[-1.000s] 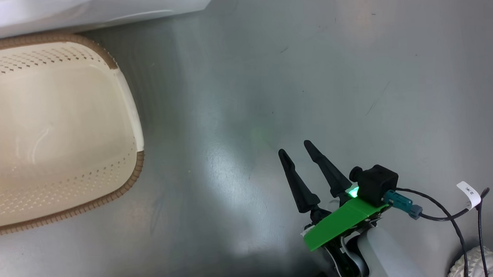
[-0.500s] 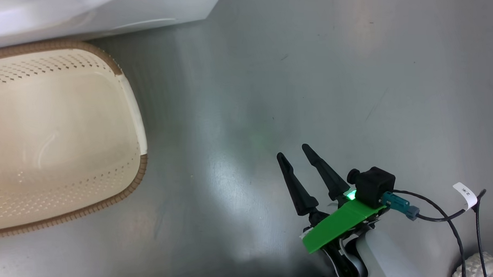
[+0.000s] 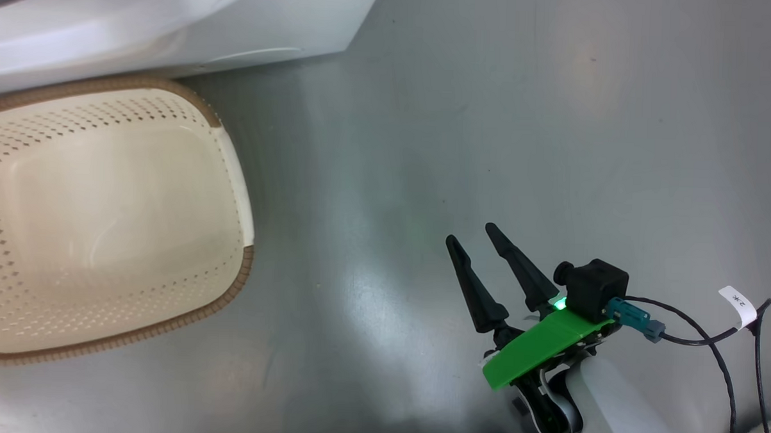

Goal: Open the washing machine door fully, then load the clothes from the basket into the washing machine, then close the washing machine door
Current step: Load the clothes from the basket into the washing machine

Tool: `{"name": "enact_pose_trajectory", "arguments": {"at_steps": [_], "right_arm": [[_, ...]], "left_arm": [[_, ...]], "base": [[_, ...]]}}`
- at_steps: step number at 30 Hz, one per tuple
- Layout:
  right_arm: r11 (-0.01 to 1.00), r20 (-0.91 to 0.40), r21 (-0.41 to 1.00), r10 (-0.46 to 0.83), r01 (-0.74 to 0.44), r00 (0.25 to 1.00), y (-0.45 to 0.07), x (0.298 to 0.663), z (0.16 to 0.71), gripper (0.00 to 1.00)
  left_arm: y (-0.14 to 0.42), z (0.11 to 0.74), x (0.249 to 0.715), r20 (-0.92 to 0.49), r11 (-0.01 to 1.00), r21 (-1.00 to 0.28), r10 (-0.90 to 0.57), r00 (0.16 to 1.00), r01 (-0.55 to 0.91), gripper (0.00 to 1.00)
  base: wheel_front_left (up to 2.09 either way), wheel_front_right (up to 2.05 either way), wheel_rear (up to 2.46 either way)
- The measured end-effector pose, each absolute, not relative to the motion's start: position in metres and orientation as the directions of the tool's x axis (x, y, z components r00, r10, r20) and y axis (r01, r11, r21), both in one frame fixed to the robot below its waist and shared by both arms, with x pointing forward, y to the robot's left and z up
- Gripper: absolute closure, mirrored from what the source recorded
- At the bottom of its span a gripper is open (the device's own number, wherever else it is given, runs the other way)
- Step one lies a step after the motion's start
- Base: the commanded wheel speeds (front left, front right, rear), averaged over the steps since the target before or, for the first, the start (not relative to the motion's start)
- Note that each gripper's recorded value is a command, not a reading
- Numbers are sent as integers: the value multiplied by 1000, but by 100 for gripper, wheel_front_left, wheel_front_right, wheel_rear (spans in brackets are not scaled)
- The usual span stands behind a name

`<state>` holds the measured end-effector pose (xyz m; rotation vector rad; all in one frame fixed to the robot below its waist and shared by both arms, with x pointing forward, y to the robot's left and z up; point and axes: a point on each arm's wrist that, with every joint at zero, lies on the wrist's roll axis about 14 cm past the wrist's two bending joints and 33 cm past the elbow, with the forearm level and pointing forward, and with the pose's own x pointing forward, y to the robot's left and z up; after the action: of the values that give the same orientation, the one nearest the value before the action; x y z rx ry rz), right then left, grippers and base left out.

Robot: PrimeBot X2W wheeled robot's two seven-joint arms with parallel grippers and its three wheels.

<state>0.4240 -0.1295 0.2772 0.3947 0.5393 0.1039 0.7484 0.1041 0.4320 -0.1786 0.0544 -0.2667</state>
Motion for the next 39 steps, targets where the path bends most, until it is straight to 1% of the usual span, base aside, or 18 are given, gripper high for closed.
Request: {"name": "enact_pose_trajectory", "arguments": {"at_steps": [3, 11, 24, 28, 29, 38, 39], "right_arm": [[922, -469, 388, 198, -1, 861, -130, 427, 281, 0], [919, -447, 393, 222, -33, 867, -121, 433, 288, 0], [916, -398, 391, 251, -84, 882, -110, 441, 307, 0], [915, -378, 392, 257, -97, 889, -107, 443, 316, 0], [914, -361, 391, 258, -105, 896, -107, 445, 324, 0], [916, -319, 380, 262, -130, 911, -105, 448, 344, 0], [915, -307, 380, 262, -135, 915, -104, 449, 349, 0]], "left_arm": [[107, 437, 744, -27, 947, -203, -258, 966, 248, 0], [108, 430, 721, -58, 946, -207, -266, 962, 249, 0], [115, 453, 681, 13, 932, -263, -256, 967, 250, 0], [118, 458, 664, 35, 930, -270, -249, 968, 249, 0], [117, 462, 650, 51, 927, -275, -250, 967, 254, 0], [132, 481, 605, 116, 933, -280, -199, 973, 224, 0], [136, 482, 595, 120, 935, -284, -184, 976, 211, 0]], "base": [[0, 0, 0], [0, 0, 0], [0, 0, 0], [0, 0, 0], [0, 0, 0], [0, 0, 0], [0, 0, 0]]}}
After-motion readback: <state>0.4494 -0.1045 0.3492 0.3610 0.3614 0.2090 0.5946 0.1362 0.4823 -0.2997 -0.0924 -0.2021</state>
